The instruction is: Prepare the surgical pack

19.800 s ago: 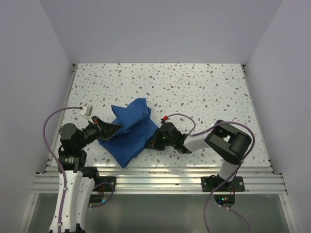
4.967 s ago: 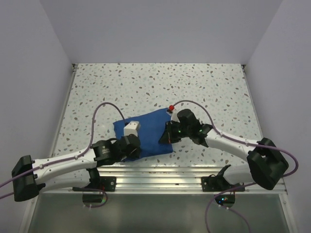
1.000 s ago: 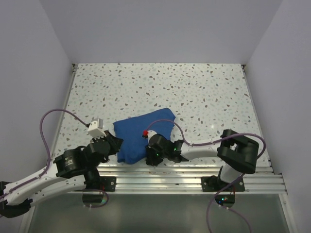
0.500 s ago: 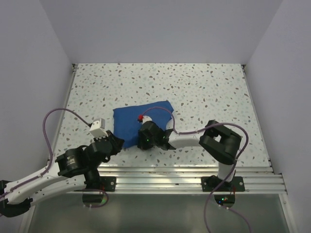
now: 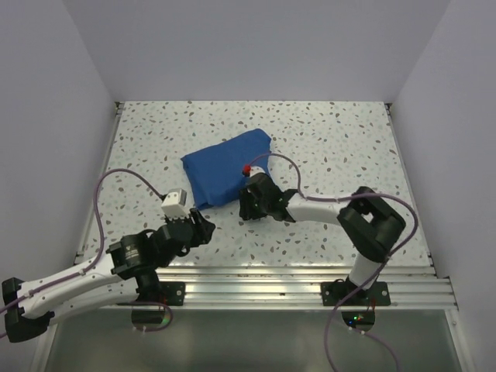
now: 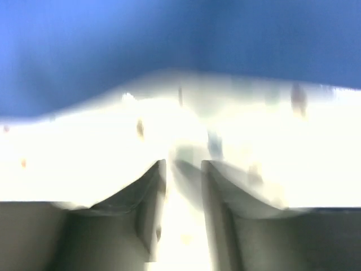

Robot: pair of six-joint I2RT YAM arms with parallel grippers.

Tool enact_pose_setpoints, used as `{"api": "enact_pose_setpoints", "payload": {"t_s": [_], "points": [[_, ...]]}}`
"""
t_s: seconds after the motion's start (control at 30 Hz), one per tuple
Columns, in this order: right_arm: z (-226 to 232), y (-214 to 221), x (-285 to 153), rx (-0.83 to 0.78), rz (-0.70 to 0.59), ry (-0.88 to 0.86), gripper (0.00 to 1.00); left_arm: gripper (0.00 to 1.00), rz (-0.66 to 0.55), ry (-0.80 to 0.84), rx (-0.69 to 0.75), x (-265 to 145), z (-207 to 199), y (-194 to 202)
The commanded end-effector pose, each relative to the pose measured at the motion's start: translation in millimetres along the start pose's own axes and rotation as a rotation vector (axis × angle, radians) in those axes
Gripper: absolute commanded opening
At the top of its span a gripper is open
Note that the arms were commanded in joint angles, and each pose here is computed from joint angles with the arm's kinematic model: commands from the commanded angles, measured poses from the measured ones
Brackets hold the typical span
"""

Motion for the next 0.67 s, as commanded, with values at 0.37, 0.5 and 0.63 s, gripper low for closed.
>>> {"api": "enact_pose_setpoints", "payload": {"t_s": [0.37, 0.5, 0.63], "points": [[-55, 62, -116, 0.116, -0.082, 0.019, 0.99, 0.87, 0.048, 0.149, 0.039, 27, -23, 26], [-67, 72, -118, 0.138, -0.09, 0.054, 0.99, 0.89, 0.043, 0.176, 0.018, 30, -27, 27], [-55, 69, -127, 0.155, -0.181, -0.146, 0.99, 0.9, 0.013, 0.291, 0.024, 25, -40, 21]]}}
Point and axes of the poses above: each gripper's point midway between its finger pads, its own x axis out along the fingers, its own z axis along the line the jaws close on, y = z × x, the point moved 6 cm from there along -x, back along the fingers, and after that the axes turned 5 degrees about x, right-handed, at the moved point
